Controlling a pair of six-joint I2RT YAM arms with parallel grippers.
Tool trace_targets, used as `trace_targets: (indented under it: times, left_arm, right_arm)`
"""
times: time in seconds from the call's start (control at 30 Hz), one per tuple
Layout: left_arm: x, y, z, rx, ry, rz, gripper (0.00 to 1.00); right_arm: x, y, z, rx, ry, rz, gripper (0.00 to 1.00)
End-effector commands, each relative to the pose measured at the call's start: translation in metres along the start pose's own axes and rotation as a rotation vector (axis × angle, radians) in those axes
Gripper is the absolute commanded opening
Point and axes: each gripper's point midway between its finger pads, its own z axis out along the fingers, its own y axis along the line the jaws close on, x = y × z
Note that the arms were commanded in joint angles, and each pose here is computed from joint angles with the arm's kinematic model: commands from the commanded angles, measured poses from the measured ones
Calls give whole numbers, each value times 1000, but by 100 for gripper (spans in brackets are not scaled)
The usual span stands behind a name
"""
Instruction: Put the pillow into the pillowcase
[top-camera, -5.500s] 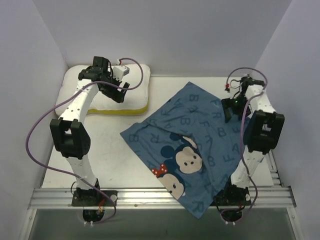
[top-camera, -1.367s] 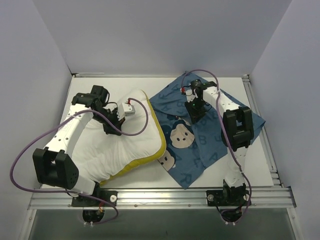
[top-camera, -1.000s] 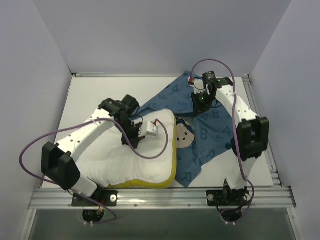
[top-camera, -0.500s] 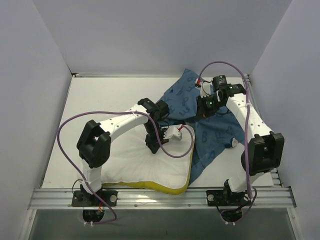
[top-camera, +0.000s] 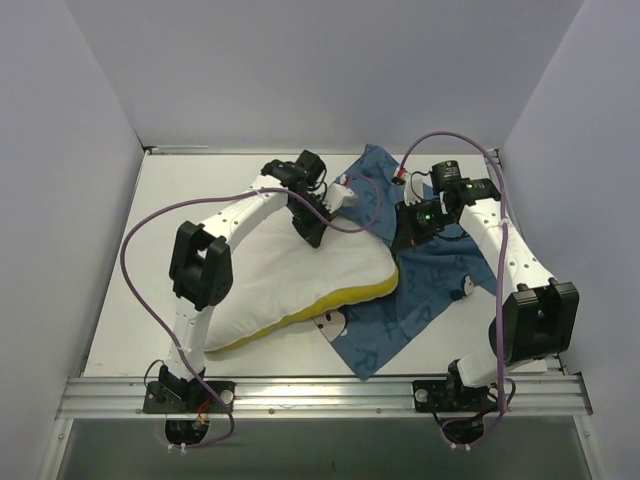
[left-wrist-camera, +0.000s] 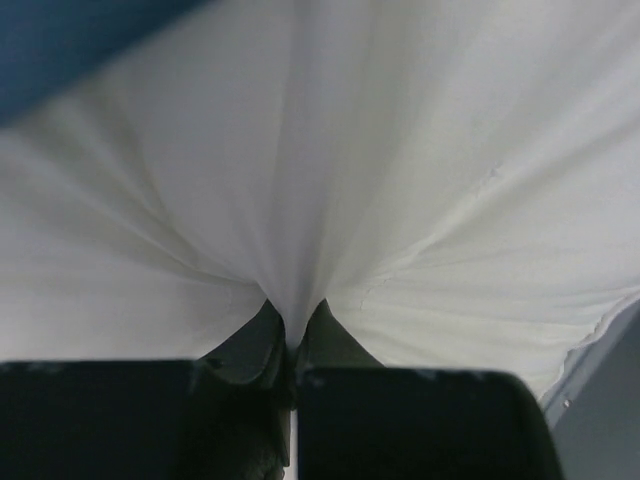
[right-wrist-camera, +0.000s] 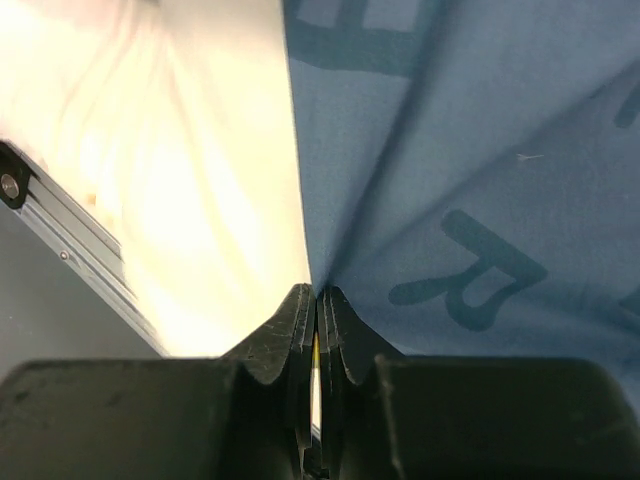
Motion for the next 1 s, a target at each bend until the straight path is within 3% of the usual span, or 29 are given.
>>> trace_targets:
  times: [0.0, 0.13, 0.33, 0.57, 0.63, 0.67, 0.77, 0.87, 0.97]
  left_arm:
    - [-19, 85, -45, -385, -179, -205, 0]
    - [1, 94, -34, -525, -158, -277, 0]
    - [-35, 59, -3, -495, -227, -304, 0]
    - [-93, 59, -47, -549, -469, -494, 0]
    - [-103, 56, -61, -485, -541, -559, 0]
    - [-116, 46, -64, -383, -595, -547, 0]
    - [-120, 31, -80, -312, -675, -517, 0]
    - [-119, 17, -91, -294, -743, -469, 0]
    - [-120, 18, -81, -350, -736, -454, 0]
  right_arm:
    - [11, 3, -9, 4, 22, 16, 0]
    - [8, 3, -10, -6, 19, 35, 0]
    - [-12, 31, -6, -177, -10, 93, 0]
    - [-24, 54, 1, -282, 4, 146, 0]
    - [-28, 56, -3, -282, -8, 154, 0]
    - [-30, 55, -3, -278, -13, 155, 0]
    - [-34, 48, -6, -245, -34, 164, 0]
    - [-38, 39, -7, -213, -57, 180, 0]
    - [-49, 42, -7, -240, -78, 190, 0]
